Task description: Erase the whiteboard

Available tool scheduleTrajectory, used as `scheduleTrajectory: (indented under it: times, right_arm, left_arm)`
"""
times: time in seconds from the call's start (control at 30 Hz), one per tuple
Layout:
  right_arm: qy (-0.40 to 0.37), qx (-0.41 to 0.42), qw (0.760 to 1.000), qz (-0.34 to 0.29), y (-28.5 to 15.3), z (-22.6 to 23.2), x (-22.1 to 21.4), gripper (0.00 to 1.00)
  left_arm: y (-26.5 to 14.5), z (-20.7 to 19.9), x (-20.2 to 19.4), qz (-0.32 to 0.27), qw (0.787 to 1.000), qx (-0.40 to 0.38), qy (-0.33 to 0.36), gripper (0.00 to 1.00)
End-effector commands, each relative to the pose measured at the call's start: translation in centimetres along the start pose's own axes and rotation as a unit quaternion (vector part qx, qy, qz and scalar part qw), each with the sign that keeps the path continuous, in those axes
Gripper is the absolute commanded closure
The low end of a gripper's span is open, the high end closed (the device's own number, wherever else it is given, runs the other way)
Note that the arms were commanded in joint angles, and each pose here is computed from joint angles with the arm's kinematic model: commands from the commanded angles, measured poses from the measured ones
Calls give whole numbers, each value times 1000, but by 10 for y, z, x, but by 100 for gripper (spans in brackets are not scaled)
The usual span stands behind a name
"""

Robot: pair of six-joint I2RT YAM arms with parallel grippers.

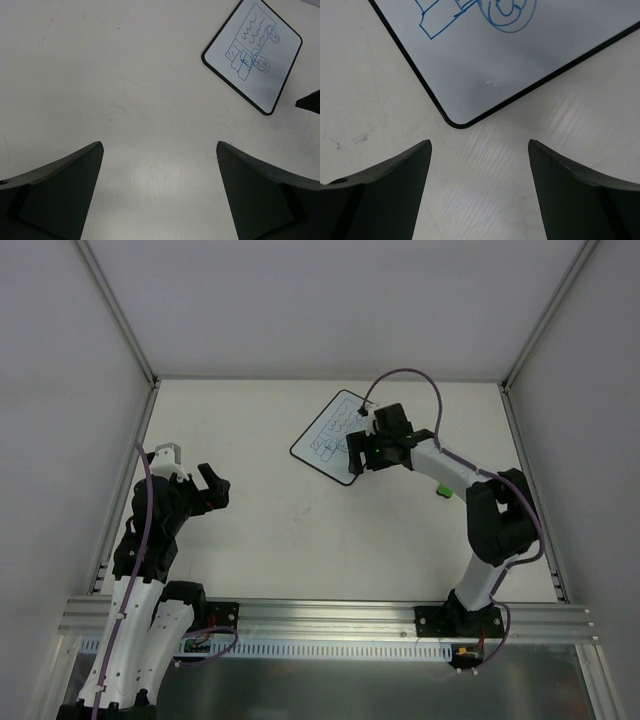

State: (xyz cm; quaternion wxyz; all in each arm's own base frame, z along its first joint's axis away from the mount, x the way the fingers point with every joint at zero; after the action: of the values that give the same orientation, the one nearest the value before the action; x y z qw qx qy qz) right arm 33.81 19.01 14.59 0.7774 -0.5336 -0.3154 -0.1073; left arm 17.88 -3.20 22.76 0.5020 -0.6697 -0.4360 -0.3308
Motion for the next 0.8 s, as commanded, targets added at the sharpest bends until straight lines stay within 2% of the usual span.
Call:
scheduleTrajectory:
  times: [0.0,0.23,0.57,0.77]
  right_arm:
    - [-72,11,997,-25,18,21,20,18]
    - [-135,20,991,15,58,53,6,29]
    - [-144,20,987,67,83,66,-18,46]
    - [-161,16,982,98,85,77,-33,65]
  left_arm:
    - [1,-3,6,-25,1000,-9,-1,1]
    - [2,-1,7,-29,1000,-1,1,1]
    - [1,0,6,-30,1000,0,3,1]
    - [1,0,7,-32,999,1,3,1]
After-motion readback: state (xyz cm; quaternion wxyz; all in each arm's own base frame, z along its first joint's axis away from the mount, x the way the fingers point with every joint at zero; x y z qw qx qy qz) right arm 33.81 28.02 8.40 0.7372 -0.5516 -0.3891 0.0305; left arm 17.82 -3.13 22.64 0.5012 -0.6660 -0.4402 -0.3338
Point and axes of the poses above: each gripper's point midway between its finger pads, its own y axis out along the fingers, its own z axis along the line the jaws close on, x = y × z, the point moved 7 cm from there along -y, back along the fingers, and after that the axes turned 3 degrees about y, right-handed, at the moved point
